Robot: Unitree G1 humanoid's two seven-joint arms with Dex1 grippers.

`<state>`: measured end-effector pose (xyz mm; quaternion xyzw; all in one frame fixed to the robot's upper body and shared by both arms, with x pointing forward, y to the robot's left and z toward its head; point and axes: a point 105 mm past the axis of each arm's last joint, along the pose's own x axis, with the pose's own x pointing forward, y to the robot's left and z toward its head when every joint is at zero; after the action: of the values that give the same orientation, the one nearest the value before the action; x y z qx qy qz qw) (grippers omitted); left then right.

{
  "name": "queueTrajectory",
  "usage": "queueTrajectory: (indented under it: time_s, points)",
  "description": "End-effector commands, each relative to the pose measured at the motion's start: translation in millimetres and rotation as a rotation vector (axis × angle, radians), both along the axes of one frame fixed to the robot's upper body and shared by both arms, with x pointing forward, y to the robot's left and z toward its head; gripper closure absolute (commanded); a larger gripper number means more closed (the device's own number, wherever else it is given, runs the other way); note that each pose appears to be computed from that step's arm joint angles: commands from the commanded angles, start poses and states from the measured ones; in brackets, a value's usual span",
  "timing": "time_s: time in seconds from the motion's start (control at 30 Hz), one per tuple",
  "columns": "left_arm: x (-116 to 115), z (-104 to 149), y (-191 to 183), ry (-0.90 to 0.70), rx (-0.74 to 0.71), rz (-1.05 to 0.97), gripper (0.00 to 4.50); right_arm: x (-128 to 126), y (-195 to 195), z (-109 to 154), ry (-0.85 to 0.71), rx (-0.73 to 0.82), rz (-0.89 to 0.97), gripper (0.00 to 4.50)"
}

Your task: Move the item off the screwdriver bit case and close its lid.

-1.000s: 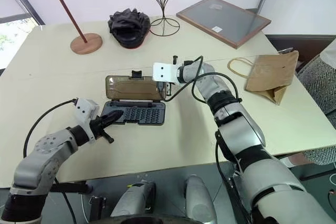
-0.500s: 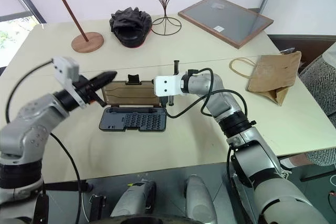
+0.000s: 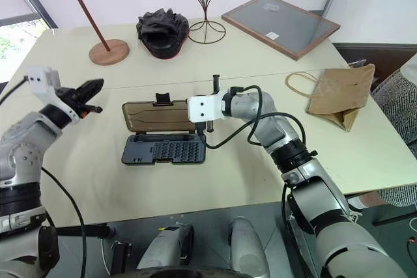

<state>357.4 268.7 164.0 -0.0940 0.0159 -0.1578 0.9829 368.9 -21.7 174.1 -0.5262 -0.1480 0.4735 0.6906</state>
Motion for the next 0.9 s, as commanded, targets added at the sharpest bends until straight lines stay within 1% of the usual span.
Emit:
queueTrajectory:
  time_s: [0.03,0.17,0.33,0.6,0.8,0.9]
  points:
    - [5.9,-13.2,-5.7,0.009,-0.01,-0.042,4.5,-6.0,10.1,21.0,-0.081,0.024,0.052,4.48]
    - [12.8,-32.4,-14.6,0.054,-0.019,-0.09,4.5,-5.2,9.5,24.2,-0.091,0.025,0.051,4.48]
    - [17.6,-44.3,-25.0,0.092,-0.033,-0.161,4.5,-5.1,8.6,26.6,-0.1,0.022,0.051,4.48]
    - [21.6,-45.1,-38.8,0.105,-0.025,-0.246,4.5,-4.3,6.5,26.1,-0.1,0.017,0.045,4.48]
    - [19.7,-45.1,-44.2,0.107,-0.022,-0.28,4.5,-1.9,5.9,23.3,-0.084,0.024,0.032,4.48]
    - [19.4,-44.0,-45.3,0.103,-0.02,-0.288,4.5,0.1,5.3,21.1,-0.076,0.026,0.022,3.59]
